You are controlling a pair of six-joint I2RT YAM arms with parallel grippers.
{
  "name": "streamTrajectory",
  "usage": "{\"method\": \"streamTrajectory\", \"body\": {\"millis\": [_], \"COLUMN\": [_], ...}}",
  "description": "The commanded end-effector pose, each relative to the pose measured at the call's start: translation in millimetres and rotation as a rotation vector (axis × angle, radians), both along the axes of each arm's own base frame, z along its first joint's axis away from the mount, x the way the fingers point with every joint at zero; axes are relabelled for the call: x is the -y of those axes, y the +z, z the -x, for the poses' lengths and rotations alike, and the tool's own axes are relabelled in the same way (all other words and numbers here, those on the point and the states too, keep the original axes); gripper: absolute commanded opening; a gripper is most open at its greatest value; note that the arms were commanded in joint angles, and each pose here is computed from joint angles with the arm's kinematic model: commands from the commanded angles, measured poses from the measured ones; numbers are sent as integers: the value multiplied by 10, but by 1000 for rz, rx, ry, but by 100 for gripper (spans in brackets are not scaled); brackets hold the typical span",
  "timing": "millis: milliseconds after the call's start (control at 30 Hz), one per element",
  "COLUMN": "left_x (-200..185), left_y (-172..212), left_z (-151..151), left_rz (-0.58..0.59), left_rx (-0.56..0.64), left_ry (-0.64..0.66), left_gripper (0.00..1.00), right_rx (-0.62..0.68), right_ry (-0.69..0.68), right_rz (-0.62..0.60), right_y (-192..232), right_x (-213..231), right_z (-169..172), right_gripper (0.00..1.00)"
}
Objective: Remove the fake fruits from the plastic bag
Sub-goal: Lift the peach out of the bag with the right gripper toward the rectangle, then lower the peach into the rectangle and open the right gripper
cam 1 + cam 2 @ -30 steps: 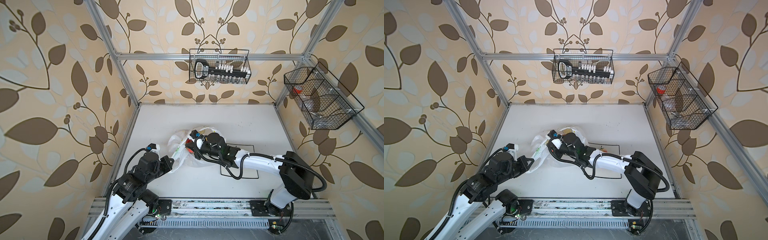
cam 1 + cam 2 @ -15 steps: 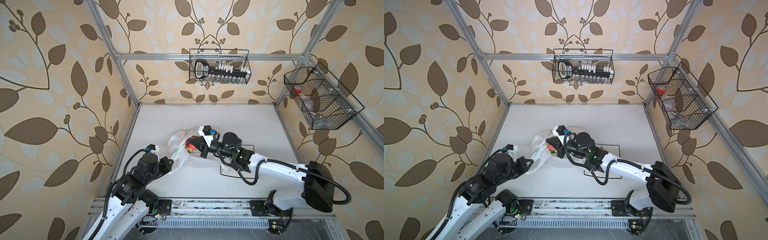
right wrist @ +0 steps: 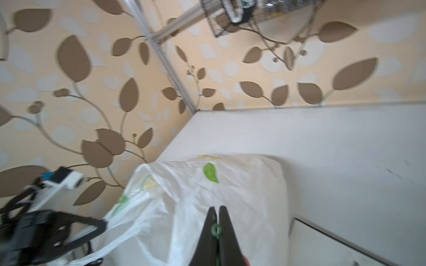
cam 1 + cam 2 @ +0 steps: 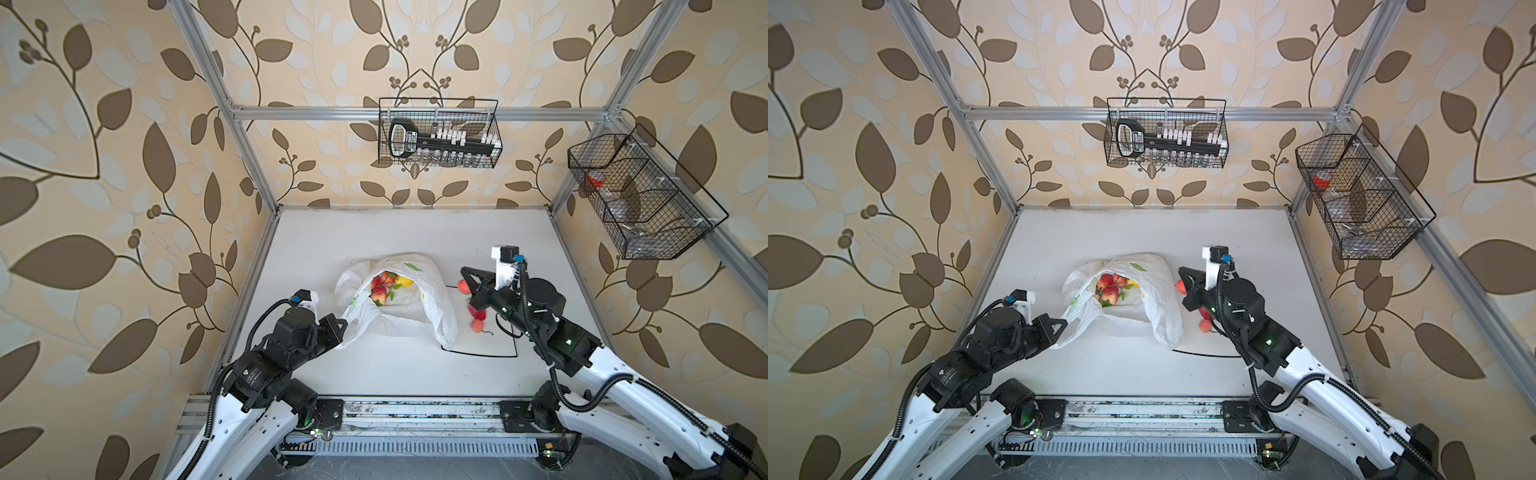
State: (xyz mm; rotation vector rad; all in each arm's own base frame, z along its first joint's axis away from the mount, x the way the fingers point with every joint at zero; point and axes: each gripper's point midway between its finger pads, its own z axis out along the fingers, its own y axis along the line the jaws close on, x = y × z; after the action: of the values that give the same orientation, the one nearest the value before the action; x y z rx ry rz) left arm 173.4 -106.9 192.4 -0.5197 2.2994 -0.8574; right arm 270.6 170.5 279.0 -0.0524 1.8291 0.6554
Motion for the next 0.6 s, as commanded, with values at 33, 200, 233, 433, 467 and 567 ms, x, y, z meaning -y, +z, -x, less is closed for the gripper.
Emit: {"method": "streamTrajectory", "body": {"millis": [33,200,233,433,467,567], "left_x": [60,33,27,23,24,33], "left_y": [58,89,99,112,112,101], "left_z": [4,31,36,57,57,61], "left_rz": [23,11,10,19,20,23], "left_rx": [27,31,35,46,45,39], "left_ry": [-30,-31,-31,-33,-32,-36], "left_gripper": [0,0,0,0,0,0], "right_rx": [-220,-392,-417,-520,-533,-551], "right_ry": [-304,-384,-395,-397,-394,-389], "right_rz": [33,-40,-57,-128,-139,-176], "right_y": [-793,-1448,-1541,-1943,-1991,-2098], "right_x": [720,1073,1127,1237,1227,1192], "right_z": [-46,-136,-147,-176,-181,-197], "right_gripper": [4,3,3,3,3,4]}}
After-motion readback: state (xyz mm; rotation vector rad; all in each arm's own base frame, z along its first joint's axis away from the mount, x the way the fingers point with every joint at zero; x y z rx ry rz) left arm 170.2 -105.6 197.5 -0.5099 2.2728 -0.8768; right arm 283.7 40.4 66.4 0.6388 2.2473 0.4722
